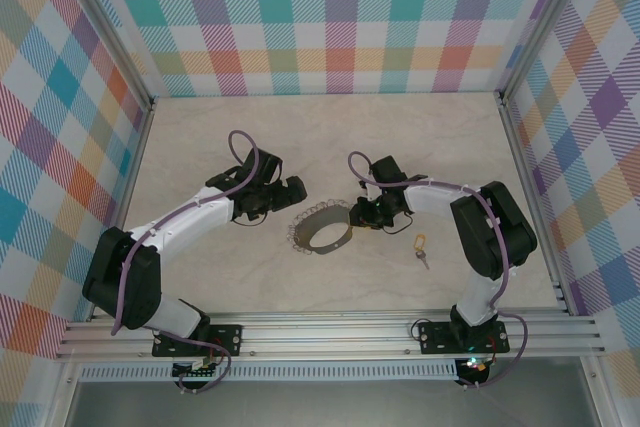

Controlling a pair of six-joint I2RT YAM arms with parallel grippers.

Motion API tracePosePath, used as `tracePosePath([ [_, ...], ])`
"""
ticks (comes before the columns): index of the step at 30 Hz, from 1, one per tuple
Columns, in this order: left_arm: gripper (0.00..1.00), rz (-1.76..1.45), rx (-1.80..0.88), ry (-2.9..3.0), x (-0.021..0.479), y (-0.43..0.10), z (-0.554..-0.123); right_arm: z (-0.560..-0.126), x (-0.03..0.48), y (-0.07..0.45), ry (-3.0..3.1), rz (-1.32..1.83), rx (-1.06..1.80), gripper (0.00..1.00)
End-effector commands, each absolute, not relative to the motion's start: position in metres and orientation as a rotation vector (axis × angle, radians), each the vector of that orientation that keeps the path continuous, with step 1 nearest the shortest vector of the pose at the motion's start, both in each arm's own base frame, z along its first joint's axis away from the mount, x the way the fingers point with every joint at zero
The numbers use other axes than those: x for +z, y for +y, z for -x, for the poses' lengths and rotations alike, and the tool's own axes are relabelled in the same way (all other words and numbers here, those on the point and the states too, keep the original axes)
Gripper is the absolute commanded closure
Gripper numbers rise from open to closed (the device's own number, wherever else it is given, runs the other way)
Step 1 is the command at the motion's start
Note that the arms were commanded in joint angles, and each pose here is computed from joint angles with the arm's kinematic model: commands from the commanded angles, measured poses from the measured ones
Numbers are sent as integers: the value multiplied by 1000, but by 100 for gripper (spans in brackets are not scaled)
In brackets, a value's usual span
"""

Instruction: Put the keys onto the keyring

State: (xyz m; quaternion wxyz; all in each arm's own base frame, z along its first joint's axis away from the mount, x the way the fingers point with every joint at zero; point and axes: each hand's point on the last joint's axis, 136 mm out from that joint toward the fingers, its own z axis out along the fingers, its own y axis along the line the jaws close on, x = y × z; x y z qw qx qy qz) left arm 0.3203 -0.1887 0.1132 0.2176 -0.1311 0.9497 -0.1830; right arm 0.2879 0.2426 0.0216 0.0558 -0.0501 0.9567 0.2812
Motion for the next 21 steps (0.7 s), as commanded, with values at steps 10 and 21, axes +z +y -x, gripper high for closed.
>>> tracePosePath([
  [10, 0, 308, -510, 2617, 132, -196, -326, -291, 47, 244, 2872, 254, 827, 100],
  [21, 0, 288, -526, 2478, 215, -196, -343, -299, 175, 259, 2549, 627, 891, 100],
])
